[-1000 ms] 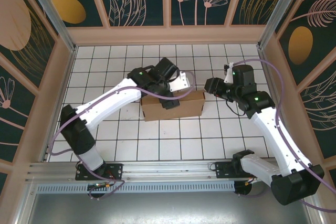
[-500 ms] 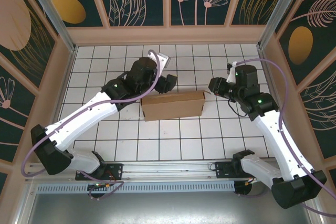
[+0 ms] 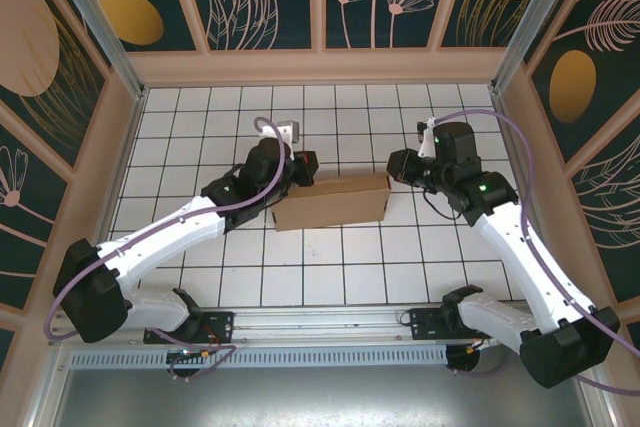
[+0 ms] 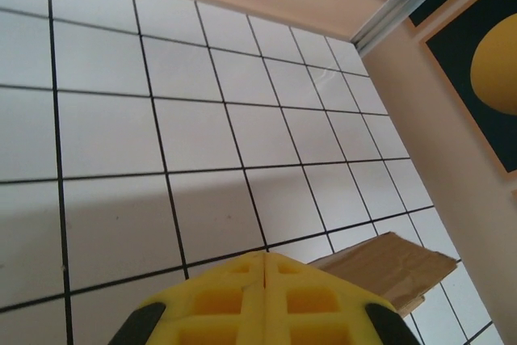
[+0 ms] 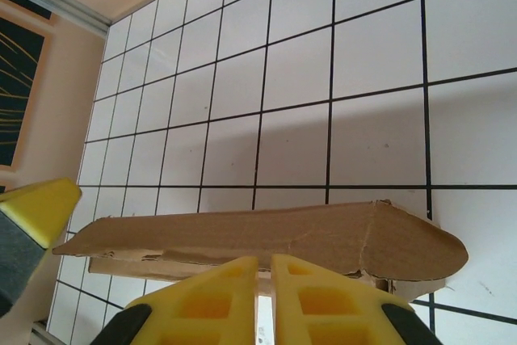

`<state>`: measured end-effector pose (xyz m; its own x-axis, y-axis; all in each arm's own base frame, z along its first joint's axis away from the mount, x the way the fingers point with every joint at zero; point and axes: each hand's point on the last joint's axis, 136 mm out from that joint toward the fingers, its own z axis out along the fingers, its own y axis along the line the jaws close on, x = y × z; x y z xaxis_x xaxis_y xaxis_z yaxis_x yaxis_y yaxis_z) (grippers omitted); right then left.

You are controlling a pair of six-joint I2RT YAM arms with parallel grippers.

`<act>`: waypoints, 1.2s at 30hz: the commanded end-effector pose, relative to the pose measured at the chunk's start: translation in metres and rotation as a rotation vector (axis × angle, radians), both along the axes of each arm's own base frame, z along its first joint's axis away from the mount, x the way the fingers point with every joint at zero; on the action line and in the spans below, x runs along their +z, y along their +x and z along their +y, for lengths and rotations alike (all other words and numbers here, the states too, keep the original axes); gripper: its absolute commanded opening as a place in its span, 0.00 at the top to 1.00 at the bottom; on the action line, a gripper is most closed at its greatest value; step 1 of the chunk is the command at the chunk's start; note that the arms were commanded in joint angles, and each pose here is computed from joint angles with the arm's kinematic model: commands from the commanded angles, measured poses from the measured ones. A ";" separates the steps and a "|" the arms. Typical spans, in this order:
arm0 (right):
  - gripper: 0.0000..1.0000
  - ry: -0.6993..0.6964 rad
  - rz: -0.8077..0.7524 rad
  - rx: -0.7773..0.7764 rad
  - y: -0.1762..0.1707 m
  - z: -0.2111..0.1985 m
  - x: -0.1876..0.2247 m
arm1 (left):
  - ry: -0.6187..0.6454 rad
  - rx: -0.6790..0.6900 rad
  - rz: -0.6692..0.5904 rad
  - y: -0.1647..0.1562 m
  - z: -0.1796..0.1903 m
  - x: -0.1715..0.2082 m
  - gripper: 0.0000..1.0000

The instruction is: Fold the paper box

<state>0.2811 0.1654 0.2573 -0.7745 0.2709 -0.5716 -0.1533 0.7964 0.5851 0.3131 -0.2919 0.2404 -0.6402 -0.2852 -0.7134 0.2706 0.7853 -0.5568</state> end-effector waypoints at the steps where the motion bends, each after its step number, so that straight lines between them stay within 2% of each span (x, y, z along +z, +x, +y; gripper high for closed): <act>1: 0.87 0.006 -0.047 -0.008 0.007 0.002 0.014 | -0.102 0.015 0.007 -0.004 0.000 0.003 1.00; 12: 0.87 -0.071 -0.026 -0.030 0.012 -0.006 0.000 | -0.090 -0.002 0.082 -0.017 0.005 -0.035 1.00; 18: 0.74 -0.140 0.042 -0.046 0.010 -0.014 -0.031 | -0.070 -0.013 0.122 -0.024 0.006 -0.058 1.00; 22: 0.71 -0.148 0.071 -0.040 0.007 -0.015 -0.051 | -0.050 -0.014 0.143 -0.027 0.008 -0.071 1.00; 31: 0.69 -0.143 0.126 -0.040 0.008 -0.013 -0.089 | -0.030 -0.037 0.162 -0.031 0.007 -0.079 1.00; 36: 0.69 -0.013 0.158 0.051 0.001 0.012 -0.094 | -0.027 -0.063 0.170 -0.035 0.004 -0.083 1.00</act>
